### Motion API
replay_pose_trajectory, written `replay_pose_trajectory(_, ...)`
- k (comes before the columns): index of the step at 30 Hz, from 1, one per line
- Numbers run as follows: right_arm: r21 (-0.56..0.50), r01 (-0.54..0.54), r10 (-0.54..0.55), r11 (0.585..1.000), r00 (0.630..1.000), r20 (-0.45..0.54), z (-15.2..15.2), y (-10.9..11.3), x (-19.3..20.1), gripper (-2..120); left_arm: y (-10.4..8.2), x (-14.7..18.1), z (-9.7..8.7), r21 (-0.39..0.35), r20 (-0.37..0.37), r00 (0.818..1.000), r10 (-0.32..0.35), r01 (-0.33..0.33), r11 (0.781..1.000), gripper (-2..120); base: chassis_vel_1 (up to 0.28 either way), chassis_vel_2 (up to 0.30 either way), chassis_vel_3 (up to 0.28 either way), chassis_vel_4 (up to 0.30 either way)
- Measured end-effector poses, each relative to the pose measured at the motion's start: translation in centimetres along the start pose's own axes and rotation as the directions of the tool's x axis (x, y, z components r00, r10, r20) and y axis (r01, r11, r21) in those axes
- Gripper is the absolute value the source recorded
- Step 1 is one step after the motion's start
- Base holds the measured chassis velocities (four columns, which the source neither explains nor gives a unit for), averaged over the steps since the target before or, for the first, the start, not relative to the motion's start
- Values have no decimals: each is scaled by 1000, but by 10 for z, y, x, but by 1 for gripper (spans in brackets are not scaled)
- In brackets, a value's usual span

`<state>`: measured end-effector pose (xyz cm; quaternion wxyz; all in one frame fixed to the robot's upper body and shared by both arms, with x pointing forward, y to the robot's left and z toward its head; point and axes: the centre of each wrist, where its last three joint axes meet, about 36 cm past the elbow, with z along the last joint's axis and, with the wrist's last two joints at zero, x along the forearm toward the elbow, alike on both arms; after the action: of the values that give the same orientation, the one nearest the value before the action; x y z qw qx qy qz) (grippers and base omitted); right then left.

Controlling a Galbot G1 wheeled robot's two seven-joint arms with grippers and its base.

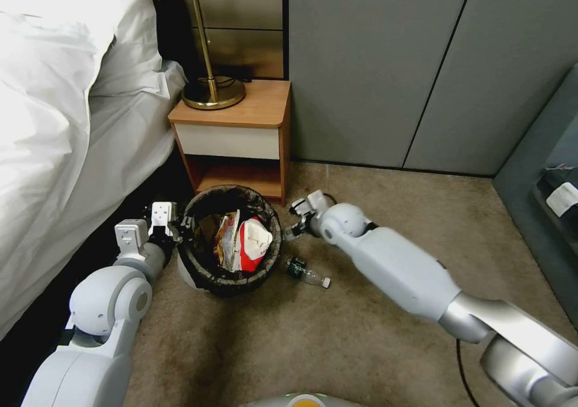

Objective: Pick up the trash bin, then pick up the garbage from the floor and place it into the trash bin.

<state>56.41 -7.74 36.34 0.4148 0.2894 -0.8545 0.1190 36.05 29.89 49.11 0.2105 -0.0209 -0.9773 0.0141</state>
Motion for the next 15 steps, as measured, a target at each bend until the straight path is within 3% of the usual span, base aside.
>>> replay_pose_trajectory(9,15,-1,1,1000,1000,-31,23,9,-5,100,-1,-4,2,5,-6,1000,2,-2,1000,5,0,0,0,0)
replay_pose_trajectory(15,29,-31,33,999,996,-82,56,6,-12,100,-1,-6,4,5,-15,1000,3,-3,1000,5,0,0,0,0)
